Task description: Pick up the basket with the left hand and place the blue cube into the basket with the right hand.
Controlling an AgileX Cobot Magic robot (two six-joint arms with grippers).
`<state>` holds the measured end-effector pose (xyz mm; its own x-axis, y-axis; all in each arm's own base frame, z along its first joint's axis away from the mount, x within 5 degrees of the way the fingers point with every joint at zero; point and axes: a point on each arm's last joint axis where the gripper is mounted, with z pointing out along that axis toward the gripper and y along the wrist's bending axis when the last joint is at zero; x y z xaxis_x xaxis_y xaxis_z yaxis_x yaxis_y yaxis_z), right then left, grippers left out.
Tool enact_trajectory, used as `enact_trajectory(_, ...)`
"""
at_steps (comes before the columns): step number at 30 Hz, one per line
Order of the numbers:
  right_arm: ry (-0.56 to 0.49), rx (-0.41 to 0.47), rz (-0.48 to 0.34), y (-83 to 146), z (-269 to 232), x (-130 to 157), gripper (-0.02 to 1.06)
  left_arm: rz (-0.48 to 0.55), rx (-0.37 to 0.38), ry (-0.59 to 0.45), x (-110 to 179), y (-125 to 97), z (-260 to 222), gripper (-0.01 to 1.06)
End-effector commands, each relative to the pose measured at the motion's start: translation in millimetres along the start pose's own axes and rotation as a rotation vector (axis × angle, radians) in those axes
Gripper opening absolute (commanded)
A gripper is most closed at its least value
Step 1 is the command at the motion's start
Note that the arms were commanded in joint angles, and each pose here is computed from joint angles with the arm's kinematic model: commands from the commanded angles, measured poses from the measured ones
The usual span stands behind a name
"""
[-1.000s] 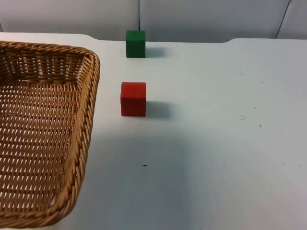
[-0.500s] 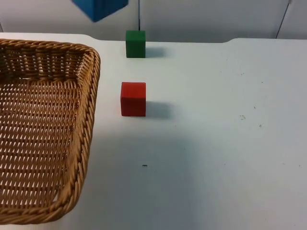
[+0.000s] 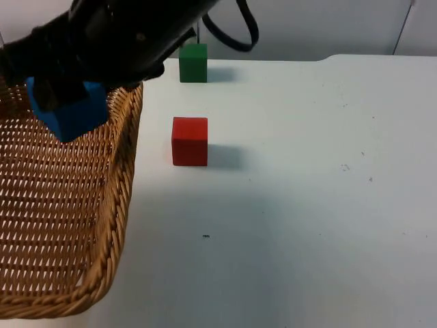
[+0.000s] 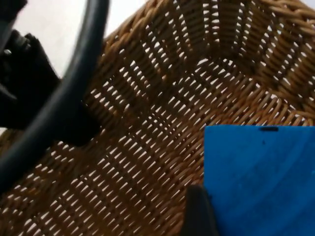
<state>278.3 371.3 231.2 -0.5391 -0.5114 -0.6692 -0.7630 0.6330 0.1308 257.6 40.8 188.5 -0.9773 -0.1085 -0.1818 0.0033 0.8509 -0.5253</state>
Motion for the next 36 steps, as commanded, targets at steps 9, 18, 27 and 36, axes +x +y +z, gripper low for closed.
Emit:
enact_trajectory(9,-0.035,-0.008,0.024,0,25,7,0.00,-0.012,0.030,-0.014,-1,-4,-1,0.00)
enact_trajectory(18,-0.027,-0.002,0.026,-2,39,14,0.05,-0.014,0.033,-0.015,-1,-4,-1,0.00)
enact_trajectory(27,0.006,0.001,0.031,-4,50,22,0.55,-0.012,0.035,-0.016,-1,-4,-1,0.00)
enact_trajectory(36,-0.078,-0.006,-0.001,1,14,-1,0.94,-0.009,0.037,-0.018,-1,-4,-1,0.00)
